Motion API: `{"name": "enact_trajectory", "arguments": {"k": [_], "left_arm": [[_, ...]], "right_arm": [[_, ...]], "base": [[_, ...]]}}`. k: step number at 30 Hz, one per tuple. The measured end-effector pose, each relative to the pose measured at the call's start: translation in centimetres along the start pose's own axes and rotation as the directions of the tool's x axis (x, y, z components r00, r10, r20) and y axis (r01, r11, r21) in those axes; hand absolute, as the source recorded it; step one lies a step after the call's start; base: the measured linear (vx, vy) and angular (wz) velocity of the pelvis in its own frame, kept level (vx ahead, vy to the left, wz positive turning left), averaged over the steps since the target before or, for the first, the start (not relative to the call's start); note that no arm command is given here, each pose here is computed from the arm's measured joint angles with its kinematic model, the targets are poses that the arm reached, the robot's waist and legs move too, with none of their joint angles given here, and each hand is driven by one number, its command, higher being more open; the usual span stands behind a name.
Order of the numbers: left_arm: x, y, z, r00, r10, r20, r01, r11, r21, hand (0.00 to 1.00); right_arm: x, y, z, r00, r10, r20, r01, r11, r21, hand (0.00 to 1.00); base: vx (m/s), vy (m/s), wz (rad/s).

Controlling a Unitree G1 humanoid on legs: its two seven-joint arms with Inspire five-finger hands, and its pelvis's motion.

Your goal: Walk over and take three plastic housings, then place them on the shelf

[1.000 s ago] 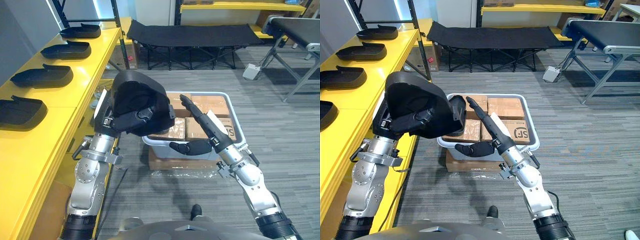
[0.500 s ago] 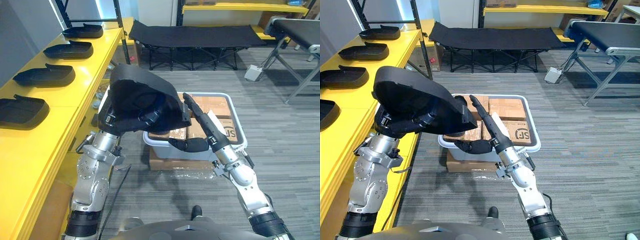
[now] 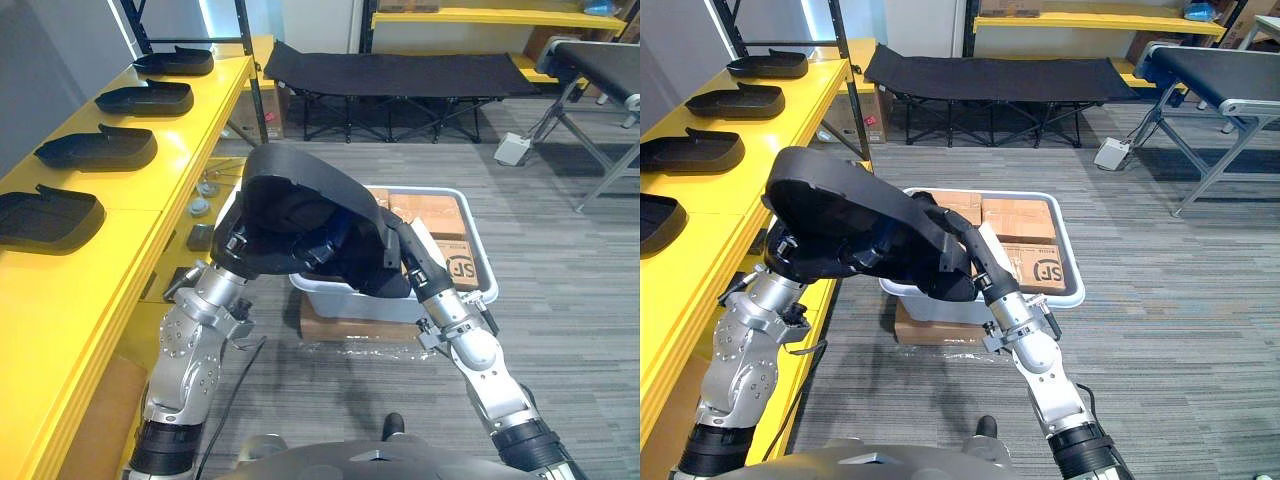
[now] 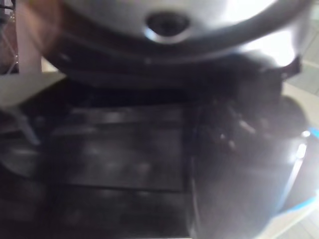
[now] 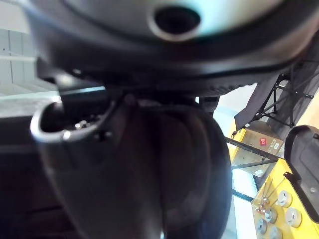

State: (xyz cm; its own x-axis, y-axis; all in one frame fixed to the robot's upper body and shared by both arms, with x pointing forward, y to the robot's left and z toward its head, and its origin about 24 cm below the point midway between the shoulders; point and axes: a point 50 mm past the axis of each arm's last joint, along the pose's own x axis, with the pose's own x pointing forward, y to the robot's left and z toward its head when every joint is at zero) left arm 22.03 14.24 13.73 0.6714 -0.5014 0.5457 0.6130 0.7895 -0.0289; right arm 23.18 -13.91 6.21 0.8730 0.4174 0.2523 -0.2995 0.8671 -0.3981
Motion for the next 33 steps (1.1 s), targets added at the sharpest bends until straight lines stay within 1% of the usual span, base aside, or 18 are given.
{"name": "enact_trajectory", "arguments": {"k": [10,11,15,20,23,29,33], "left_arm": [[0.0,0.3,-0.4,0.999,0.01,-0.048,-0.013,0.998,-0.062,0.0],[0.0,0.4,-0.4,0.999,0.01,-0.049,-0.013,0.998,-0.064,1.0],[0.0,0.4,-0.5,0.998,0.008,-0.059,-0.013,0.997,-0.072,1.0],[0.1,0.1,-0.8,0.996,-0.005,-0.083,-0.003,0.996,-0.089,1.0],[0.1,0.0,-1.0,0.995,0.011,-0.099,-0.019,0.997,-0.08,1.0],[0.1,0.0,-1.2,0.99,0.094,-0.102,-0.101,0.993,-0.067,1.0],[-0.5,0.2,-1.8,0.976,0.204,-0.073,-0.212,0.969,-0.125,1.0]], "right_arm": [[-0.2,-0.3,-0.2,0.998,0.056,-0.013,-0.057,0.998,-0.04,0.0],[-0.2,-0.3,-0.2,0.998,0.057,-0.013,-0.058,0.998,-0.04,0.0],[-0.3,-0.3,-0.3,0.998,0.062,-0.016,-0.063,0.997,-0.039,0.0],[-0.6,-0.3,-1.0,0.995,0.084,-0.051,-0.083,0.996,0.023,0.0],[-0.7,-0.3,-1.0,0.995,0.08,-0.055,-0.079,0.997,0.025,0.0],[-0.7,-0.2,-1.1,0.997,0.05,-0.06,-0.049,0.999,0.017,0.0],[-0.5,0.3,-1.0,0.998,0.034,-0.057,-0.035,0.999,-0.01,0.0]], "base": [[0.0,0.004,0.01],[0.0,0.0,0.0],[0.0,0.0,0.0],[0.0,0.0,0.0],[0.0,0.0,0.0],[0.0,0.0,0.0],[0.0,0.0,0.0]]}}
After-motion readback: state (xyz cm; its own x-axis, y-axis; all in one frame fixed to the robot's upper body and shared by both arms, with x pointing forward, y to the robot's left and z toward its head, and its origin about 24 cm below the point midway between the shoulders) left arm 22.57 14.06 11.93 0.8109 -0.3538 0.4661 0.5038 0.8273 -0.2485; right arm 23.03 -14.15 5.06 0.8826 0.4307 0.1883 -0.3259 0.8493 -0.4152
